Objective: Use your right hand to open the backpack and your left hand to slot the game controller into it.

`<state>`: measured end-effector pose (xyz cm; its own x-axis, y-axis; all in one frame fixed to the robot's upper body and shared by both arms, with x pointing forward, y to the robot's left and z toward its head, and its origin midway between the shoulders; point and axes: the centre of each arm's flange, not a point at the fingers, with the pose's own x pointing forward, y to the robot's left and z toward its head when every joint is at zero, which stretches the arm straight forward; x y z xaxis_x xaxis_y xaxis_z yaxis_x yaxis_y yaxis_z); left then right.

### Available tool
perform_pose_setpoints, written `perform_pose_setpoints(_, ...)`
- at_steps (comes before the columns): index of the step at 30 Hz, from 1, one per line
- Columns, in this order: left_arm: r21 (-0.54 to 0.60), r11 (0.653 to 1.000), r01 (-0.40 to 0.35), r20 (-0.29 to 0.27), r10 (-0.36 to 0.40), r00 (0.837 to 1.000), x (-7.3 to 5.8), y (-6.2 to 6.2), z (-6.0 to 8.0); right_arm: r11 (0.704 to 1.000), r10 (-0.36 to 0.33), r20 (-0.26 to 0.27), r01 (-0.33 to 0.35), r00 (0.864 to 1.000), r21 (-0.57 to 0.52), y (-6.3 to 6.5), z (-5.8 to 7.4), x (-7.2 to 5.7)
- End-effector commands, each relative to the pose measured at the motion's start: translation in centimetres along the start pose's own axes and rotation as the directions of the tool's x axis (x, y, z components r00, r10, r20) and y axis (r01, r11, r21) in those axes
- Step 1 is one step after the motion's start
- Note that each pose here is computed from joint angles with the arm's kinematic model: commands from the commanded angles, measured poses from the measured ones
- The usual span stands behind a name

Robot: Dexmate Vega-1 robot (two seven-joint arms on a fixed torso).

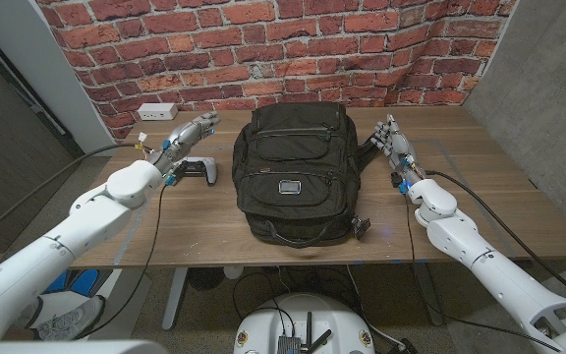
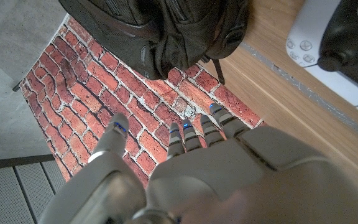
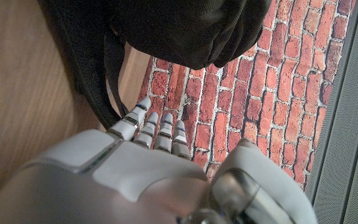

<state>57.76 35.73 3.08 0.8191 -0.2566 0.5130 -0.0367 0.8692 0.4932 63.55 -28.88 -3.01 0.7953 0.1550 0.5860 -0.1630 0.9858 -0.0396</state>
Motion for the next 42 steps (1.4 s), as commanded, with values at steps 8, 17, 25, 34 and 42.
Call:
perform_pose_setpoints(8, 0.278, 0.957, 0.083, -0.079, -0.063, 0.995, -0.4, 3.5, 3.1, 1.0, -0.004, 0.003, 0.004, 1.0, 0.011, 0.4, -0.6, -0.1)
perform_pose_setpoints(17, 0.407, 0.903, 0.138, -0.138, -0.089, 0.986, -0.1, 4.2, 4.2, 1.0, -0.008, 0.002, 0.008, 1.0, 0.013, 0.5, -0.6, -0.1)
perform_pose_setpoints(25, 0.495, 0.851, 0.175, -0.176, -0.099, 0.979, 0.3, 5.0, 4.7, 1.0, -0.008, 0.001, 0.008, 1.0, 0.015, 0.6, -0.8, 0.2)
perform_pose_setpoints(34, 0.599, 0.759, 0.255, -0.247, -0.128, 0.96, 1.1, 5.4, 5.7, 1.0, -0.012, 0.001, 0.012, 1.0, 0.015, 0.5, -0.9, 0.6)
perform_pose_setpoints(42, 0.661, 0.677, 0.324, -0.308, -0.149, 0.94, 1.7, 5.8, 6.4, 1.0, -0.013, 0.001, 0.013, 1.0, 0.017, 0.6, -1.1, 1.0)
